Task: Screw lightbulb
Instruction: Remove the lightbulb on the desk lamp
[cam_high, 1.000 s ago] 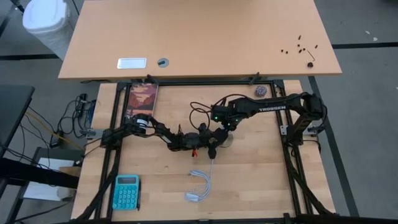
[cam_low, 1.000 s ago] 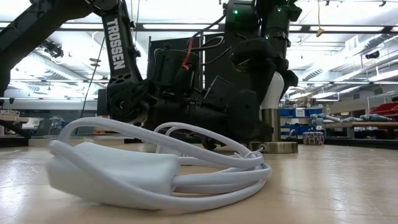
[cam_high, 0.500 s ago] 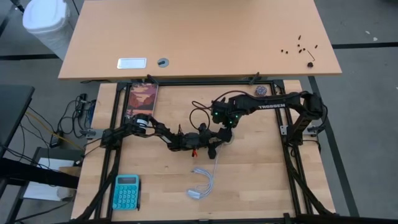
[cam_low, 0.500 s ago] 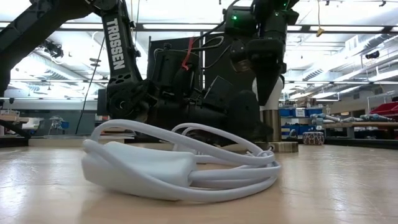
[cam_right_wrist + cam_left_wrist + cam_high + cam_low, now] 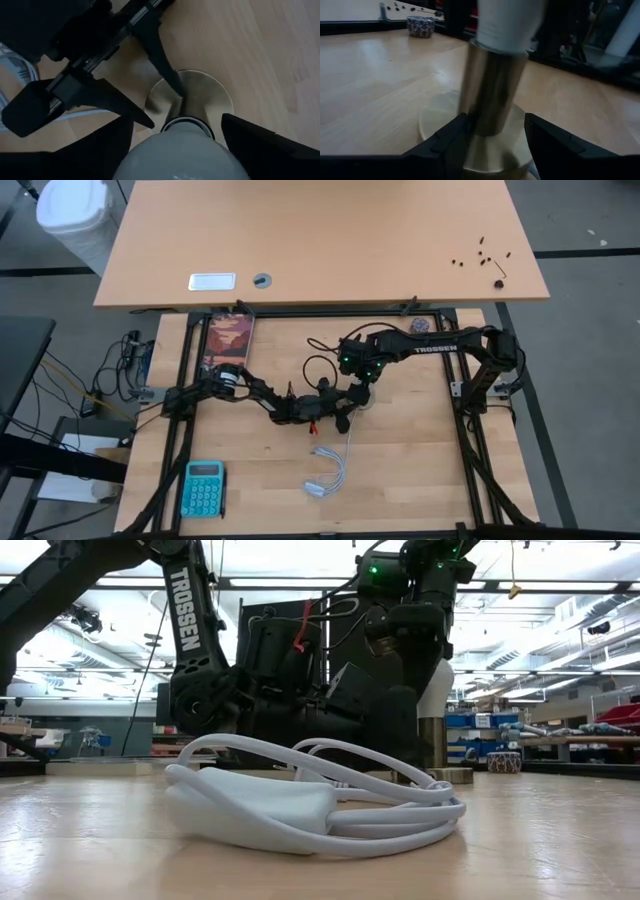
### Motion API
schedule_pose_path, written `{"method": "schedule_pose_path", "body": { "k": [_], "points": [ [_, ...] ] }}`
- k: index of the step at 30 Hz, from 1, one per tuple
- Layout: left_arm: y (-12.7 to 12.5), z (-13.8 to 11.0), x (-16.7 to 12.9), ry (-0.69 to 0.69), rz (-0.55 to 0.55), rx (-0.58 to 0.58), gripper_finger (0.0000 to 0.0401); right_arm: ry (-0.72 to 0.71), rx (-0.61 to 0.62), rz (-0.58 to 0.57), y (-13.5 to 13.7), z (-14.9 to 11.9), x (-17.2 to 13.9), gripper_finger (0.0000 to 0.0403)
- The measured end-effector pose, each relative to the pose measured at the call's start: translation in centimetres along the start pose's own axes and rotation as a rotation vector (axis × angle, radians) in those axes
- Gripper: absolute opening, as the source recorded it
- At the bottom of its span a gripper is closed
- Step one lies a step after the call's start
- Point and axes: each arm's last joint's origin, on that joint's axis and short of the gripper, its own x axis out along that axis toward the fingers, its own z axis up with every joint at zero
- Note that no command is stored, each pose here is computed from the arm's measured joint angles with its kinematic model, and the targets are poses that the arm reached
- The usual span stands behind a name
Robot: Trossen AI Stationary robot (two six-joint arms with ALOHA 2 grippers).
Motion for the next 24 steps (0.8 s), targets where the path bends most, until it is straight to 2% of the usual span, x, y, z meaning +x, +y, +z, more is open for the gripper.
{"method": "schedule_pose_path", "body": {
  "k": [5, 11, 16, 20, 24],
  "points": [
    [-0.1, 0.3, 0.2, -0.016, 0.024, -0.016, 0.0219, -0.012, 0.0, 0.005, 0.1, 0.1, 0.0, 0.0321],
    [-0.7, 1.1, 1.7, -0.005, 0.049, 0.146, 0.026, -0.022, 0.027, 0.015, 0.1, 0.2, 0.0, 0.0303],
    [-0.9, 2.1, 3.0, -0.001, 0.028, 0.213, 0.0289, -0.021, 0.028, 0.018, 0.1, 0.2, 0.0, 0.0285],
    [-0.8, 2.3, 3.2, -0.002, 0.03, 0.219, 0.0287, -0.019, 0.028, 0.018, 0.1, 0.2, -0.1, 0.0272],
    [-0.8, 2.0, 3.2, 0.031, 0.032, 0.231, 0.0257, -0.011, 0.027, 0.016, 0.1, 0.1, -0.1, 0.0262]
  ]
}}
